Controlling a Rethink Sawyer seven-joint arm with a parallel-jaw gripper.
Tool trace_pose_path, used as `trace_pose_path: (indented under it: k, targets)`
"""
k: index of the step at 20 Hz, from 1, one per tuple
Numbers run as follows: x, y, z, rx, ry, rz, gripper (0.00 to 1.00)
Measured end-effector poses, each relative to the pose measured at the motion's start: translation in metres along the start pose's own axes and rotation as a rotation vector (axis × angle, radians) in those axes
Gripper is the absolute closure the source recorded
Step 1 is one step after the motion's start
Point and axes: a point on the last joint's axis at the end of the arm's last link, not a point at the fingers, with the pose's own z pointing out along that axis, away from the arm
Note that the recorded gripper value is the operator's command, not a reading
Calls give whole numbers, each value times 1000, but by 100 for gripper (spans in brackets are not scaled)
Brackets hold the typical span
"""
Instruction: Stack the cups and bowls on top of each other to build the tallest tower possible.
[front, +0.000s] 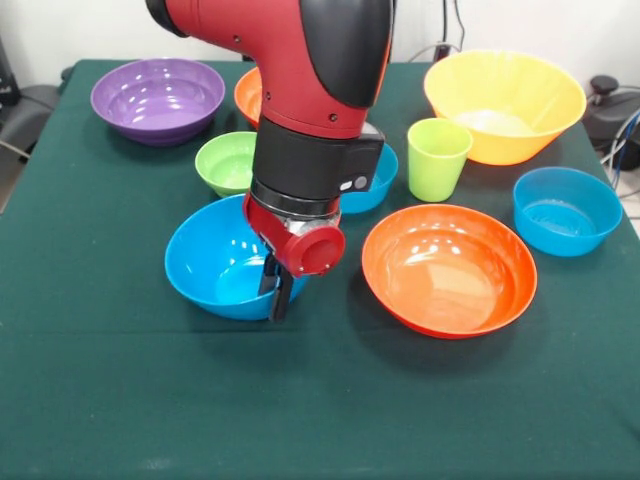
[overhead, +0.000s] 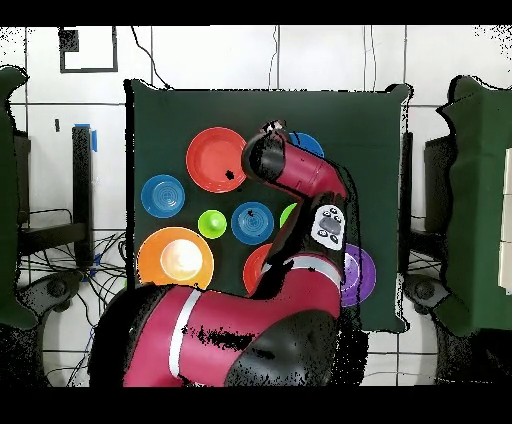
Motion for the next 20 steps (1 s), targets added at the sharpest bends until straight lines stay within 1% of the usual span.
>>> trace_pose_path:
  k: [3, 6, 11, 12, 20]
  targets:
    - [-2, 0, -1, 5, 9, 3, 100]
    - [-8, 1, -2, 0, 7, 11, 100]
    - [-19, 7, 0, -17, -2, 21, 100]
    - [-25, 10, 2, -27, -5, 28, 100]
    - [-43, 22, 12, -60, -20, 43, 100]
